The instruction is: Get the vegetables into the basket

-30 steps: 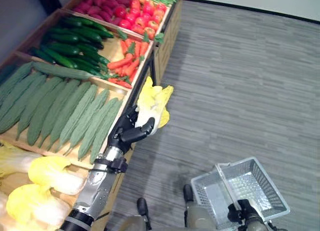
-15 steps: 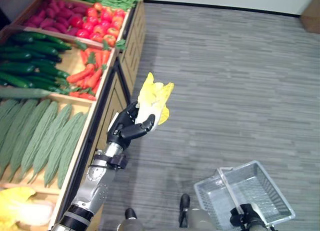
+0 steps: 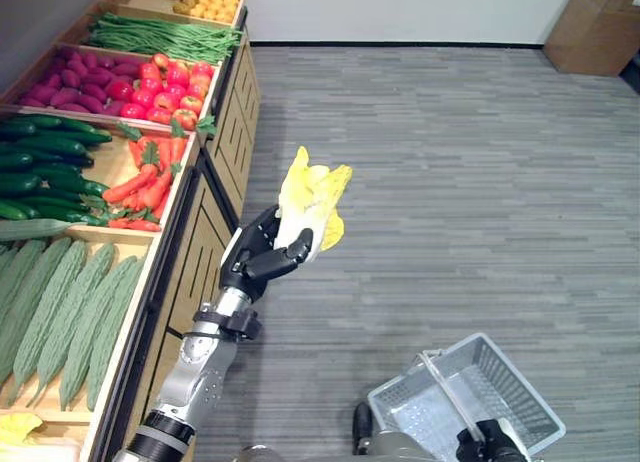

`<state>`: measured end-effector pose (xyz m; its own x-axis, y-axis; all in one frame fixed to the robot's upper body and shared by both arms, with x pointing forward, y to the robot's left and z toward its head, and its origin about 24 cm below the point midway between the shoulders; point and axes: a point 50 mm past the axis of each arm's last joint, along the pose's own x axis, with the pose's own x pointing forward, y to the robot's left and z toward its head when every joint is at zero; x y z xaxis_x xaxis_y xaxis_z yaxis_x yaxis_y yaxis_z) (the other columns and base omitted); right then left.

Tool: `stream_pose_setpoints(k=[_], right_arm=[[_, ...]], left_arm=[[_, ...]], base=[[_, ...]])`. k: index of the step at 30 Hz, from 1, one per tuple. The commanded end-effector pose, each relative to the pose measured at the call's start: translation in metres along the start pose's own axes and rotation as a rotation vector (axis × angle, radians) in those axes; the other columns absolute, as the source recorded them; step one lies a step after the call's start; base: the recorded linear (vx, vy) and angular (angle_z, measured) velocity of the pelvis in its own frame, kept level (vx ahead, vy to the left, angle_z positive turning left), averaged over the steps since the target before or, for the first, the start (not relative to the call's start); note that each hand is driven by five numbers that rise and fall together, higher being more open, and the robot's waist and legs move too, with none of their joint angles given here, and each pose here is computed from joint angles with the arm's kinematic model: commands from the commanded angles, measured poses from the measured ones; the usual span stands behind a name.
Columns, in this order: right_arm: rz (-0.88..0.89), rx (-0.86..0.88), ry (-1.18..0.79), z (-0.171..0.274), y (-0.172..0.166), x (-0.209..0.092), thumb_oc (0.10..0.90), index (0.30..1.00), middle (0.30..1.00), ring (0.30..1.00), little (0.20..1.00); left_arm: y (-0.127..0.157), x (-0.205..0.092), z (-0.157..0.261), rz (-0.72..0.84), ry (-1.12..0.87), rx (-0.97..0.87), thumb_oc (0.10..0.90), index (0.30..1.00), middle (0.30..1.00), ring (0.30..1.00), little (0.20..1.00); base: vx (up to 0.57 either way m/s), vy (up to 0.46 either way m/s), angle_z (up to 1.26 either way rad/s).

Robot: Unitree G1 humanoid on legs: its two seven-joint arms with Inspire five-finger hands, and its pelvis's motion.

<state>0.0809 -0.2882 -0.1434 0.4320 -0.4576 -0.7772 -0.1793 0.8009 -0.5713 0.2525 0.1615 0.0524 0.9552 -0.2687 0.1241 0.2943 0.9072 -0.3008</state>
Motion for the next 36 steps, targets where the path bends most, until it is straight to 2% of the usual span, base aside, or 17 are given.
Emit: stream_pose_setpoints(k=[1,3,4,7,12,16,19,22,23,25,31,36], right_arm=[[-0.137,0.02,-0.155,0.032,-0.038,0.008,0.4,0.3,0.3,0.3,0.3],[-0.164,0.011,-0.199,0.041,-0.046,0.008,0.4,0.3,0.3,0.3,0.3],[-0.214,-0.011,-0.258,0.053,-0.063,0.008,0.4,0.3,0.3,0.3,0.3],[-0.232,-0.022,-0.283,0.059,-0.07,0.008,0.4,0.3,0.3,0.3,0.3],[-0.363,-0.089,-0.401,0.097,-0.116,0.006,0.4,0.3,0.3,0.3,0.3],[-0.47,-0.129,-0.586,0.148,-0.149,-0.01,0.4,0.3,0.3,0.3,0.3],[-0.536,-0.141,-0.731,0.183,-0.17,-0.028,0.4,0.3,0.3,0.3,0.3],[-0.55,-0.169,-0.841,0.209,-0.175,-0.041,0.4,0.3,0.3,0.3,0.3],[-0.55,-0.168,-0.841,0.209,-0.175,-0.041,0.4,0.3,0.3,0.3,0.3],[-0.545,-0.163,-1.0,0.242,-0.176,-0.063,0.4,0.3,0.3,0.3,0.3],[-0.533,-0.187,-1.157,0.285,-0.169,-0.087,0.4,0.3,0.3,0.3,0.3],[-0.549,-0.235,-1.206,0.312,-0.165,-0.097,0.4,0.3,0.3,0.3,0.3]], left_arm=[[-0.02,0.019,0.05,-0.126,-0.266,0.027,0.4,0.3,0.3,0.3,0.3],[-0.018,0.017,0.048,-0.121,-0.255,0.025,0.4,0.3,0.3,0.3,0.3],[-0.019,0.015,0.044,-0.131,-0.231,0.029,0.4,0.3,0.3,0.3,0.3],[-0.019,0.014,0.043,-0.137,-0.224,0.041,0.4,0.3,0.3,0.3,0.3],[-0.014,0.007,0.029,-0.151,-0.132,0.099,0.4,0.3,0.3,0.3,0.3],[-0.014,0.006,0.033,-0.217,-0.101,0.296,0.4,0.3,0.3,0.3,0.3],[-0.025,0.014,0.047,-0.353,-0.135,0.563,0.4,0.3,0.3,0.3,0.3],[-0.041,0.023,0.061,-0.471,-0.215,0.784,0.4,0.3,0.3,0.3,0.3],[-0.041,0.023,0.061,-0.472,-0.216,0.784,0.4,0.3,0.3,0.3,0.3],[-0.055,0.027,0.064,-0.572,-0.267,0.944,0.4,0.3,0.3,0.3,0.3],[-0.085,0.034,0.064,-0.755,-0.387,1.141,0.4,0.3,0.3,0.3,0.3],[-0.106,0.037,0.056,-0.854,-0.46,1.208,0.4,0.3,0.3,0.3,0.3]], base=[[0.01,0.012,-0.28],[0.04,0.069,-0.3],[0.06,0.104,-0.22],[0.02,0.084,-0.19],[0.03,0.112,-0.23],[0.04,0.066,-0.01],[0.03,0.031,0.03],[0.02,0.012,0.07],[0.0,0.0,0.0],[0.0,0.0,0.0],[0.0,-0.003,-0.01],[0.0,-0.003,-0.01]])
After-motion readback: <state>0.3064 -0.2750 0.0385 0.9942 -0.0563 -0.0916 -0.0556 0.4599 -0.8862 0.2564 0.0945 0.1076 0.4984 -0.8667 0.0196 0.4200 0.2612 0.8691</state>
